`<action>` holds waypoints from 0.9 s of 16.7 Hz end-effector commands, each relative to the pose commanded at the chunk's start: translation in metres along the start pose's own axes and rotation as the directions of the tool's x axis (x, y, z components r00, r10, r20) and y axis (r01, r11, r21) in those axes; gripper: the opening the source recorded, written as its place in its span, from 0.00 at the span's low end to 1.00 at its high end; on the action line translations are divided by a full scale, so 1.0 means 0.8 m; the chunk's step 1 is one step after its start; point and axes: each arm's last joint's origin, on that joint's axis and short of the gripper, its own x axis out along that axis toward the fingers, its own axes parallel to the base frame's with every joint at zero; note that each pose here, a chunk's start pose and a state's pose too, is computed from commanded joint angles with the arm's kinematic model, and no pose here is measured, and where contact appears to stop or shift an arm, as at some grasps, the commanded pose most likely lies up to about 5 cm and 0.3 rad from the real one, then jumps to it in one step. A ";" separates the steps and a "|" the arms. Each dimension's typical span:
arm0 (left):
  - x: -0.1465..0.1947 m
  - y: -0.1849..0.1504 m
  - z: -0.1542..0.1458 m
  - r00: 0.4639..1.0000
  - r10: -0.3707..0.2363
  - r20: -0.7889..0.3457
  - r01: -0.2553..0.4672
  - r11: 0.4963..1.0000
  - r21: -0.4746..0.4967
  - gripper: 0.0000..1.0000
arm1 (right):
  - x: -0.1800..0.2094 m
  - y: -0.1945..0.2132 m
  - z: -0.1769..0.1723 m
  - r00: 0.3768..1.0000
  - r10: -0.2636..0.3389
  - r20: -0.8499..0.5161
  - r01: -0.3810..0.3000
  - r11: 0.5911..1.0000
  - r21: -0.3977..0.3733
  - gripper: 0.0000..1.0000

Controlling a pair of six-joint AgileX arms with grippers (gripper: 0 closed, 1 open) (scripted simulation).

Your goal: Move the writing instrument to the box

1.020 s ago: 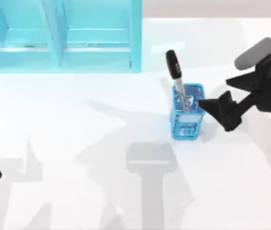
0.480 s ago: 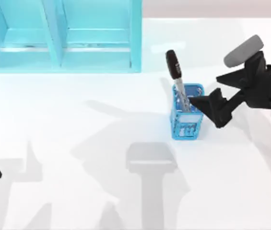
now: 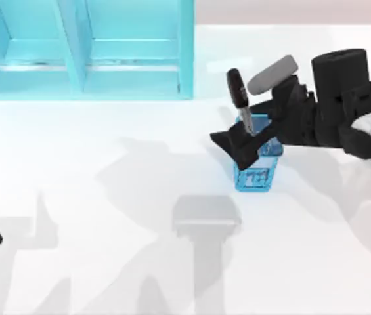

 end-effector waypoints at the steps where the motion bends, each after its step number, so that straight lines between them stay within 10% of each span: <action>1: 0.000 0.000 0.000 1.000 0.000 0.000 0.000 1.000 0.000 1.00 | 0.003 0.001 0.000 1.000 0.000 0.002 0.000 1.000 -0.001 1.00; 4: 0.000 0.000 0.000 1.000 0.000 0.000 0.000 1.000 0.000 1.00 | 0.003 0.001 0.000 1.000 0.000 0.002 0.000 1.000 -0.001 1.00; 15: 0.000 0.000 0.000 1.000 0.000 0.000 0.000 1.000 0.000 1.00 | 0.003 0.001 0.000 1.000 0.000 0.002 0.000 1.000 -0.001 0.17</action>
